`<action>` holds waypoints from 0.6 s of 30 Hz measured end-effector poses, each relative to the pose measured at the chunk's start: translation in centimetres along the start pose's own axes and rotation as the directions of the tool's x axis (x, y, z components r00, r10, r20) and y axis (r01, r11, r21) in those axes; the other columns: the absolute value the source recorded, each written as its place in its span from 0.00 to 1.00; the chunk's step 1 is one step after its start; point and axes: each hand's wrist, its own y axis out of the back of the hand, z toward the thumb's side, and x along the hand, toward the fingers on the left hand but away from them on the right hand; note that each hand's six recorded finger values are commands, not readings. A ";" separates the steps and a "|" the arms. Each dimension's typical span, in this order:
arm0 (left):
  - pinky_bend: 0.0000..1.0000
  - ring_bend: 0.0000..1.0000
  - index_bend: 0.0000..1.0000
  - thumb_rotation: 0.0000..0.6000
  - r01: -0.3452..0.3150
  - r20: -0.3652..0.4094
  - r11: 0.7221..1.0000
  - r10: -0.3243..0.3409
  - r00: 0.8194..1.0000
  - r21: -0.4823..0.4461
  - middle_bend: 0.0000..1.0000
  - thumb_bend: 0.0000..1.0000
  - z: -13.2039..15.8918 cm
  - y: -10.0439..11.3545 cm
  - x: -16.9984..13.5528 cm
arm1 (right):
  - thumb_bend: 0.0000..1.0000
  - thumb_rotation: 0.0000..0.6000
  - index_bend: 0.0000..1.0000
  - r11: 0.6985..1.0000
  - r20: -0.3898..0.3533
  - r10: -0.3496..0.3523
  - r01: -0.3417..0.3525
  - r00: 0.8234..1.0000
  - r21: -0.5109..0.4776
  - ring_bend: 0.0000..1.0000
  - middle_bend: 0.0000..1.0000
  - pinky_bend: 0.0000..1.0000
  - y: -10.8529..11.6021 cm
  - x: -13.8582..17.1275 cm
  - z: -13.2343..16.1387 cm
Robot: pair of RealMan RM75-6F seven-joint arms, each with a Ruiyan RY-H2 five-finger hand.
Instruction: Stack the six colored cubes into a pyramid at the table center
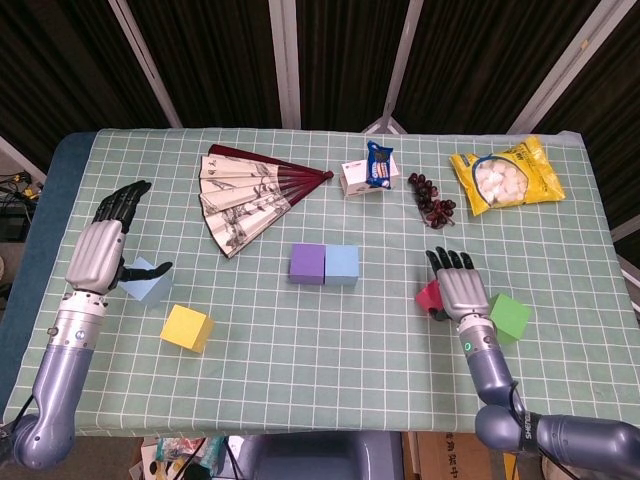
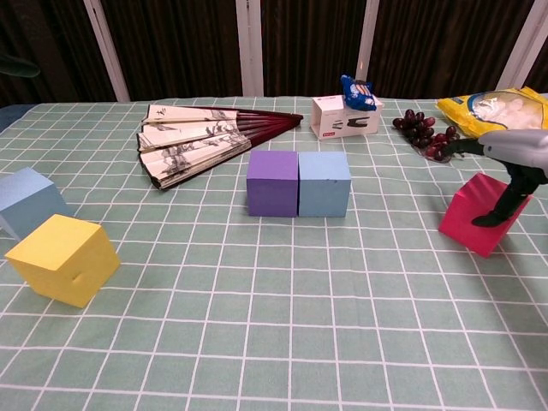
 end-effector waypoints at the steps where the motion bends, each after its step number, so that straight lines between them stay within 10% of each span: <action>1: 0.00 0.03 0.00 1.00 0.000 0.000 1.000 0.000 1.000 0.000 0.03 0.12 0.0 0.0 0.0 | 0.27 1.00 0.00 1.000 0.007 0.001 -0.001 1.000 0.002 0.00 0.02 0.00 -0.1 0.0 -0.2; 18: 0.00 0.03 0.00 1.00 0.000 -0.002 1.000 0.000 1.000 -0.002 0.03 0.12 0.0 -0.1 0.0 | 0.27 1.00 0.00 1.000 0.083 -0.006 0.007 0.997 -0.009 0.12 0.29 0.00 -0.1 -0.7 -2.2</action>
